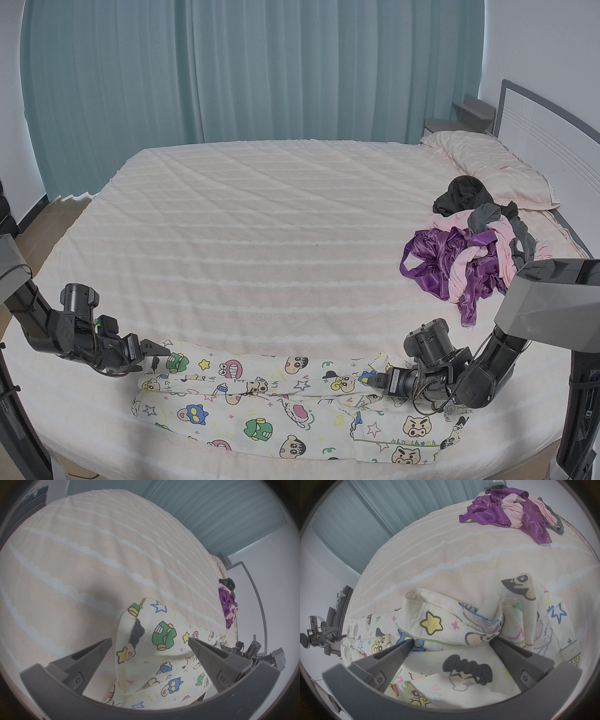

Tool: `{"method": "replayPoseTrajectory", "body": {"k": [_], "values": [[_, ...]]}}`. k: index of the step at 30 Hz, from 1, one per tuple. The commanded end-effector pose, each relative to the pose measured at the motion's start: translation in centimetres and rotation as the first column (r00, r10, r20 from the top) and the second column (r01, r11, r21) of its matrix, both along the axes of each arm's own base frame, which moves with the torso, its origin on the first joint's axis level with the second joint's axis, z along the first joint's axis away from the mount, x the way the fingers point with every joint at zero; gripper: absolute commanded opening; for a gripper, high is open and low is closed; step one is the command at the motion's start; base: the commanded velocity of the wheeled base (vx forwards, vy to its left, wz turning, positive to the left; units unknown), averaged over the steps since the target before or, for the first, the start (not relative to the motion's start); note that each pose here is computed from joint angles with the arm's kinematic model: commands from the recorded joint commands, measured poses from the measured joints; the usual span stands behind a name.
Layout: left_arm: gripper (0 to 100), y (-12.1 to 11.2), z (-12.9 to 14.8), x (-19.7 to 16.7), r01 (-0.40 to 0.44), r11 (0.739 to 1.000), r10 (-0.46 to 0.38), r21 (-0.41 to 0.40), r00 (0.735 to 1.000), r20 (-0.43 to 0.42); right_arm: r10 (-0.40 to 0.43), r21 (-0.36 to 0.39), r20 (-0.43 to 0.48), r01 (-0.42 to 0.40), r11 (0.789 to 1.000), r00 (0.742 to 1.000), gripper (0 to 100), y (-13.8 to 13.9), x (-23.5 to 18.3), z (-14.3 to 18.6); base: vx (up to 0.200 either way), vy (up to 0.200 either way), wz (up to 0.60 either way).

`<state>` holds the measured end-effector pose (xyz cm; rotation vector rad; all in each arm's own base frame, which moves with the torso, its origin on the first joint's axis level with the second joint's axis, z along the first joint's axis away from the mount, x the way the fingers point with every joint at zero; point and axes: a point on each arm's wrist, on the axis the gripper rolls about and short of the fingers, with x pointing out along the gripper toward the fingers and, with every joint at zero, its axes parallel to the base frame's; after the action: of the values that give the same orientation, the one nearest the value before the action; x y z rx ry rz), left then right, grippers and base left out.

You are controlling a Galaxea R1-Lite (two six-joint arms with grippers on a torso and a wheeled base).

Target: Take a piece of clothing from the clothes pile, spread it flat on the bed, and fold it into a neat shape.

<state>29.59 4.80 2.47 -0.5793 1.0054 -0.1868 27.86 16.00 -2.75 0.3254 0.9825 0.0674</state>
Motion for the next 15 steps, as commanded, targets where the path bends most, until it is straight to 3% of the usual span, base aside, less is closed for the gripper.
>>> {"method": "replayPoseTrajectory", "body": {"k": [1,5,6,15], "values": [[100,-0.4,-1.0,0.8,0.018,1.0,-0.018,-0.003,1.0,-0.02,0.001,0.0,-0.002,-0.001,1.0,1.0,100,0.0,0.0,-0.1,0.0,0.0,0.0],[100,-0.7,-1.4,1.4,0.021,1.0,-0.021,0.011,0.999,-0.024,-0.004,0.003,-0.003,0.004,1.0,1.0,100,0.0,0.0,-0.1,0.0,0.0,0.0],[0,-0.6,-1.4,1.6,0.018,1.0,-0.017,0.018,1.0,-0.022,-0.004,0.003,-0.003,0.004,1.0,1.0,100,0.0,0.0,-0.1,0.0,0.0,0.0],[0,-0.4,-1.2,2.2,0.003,0.999,-0.003,0.04,1.0,-0.005,-0.005,0.001,-0.004,0.005,1.0,1.0,100,0.0,0.0,-0.2,0.0,0.0,0.0]]}}
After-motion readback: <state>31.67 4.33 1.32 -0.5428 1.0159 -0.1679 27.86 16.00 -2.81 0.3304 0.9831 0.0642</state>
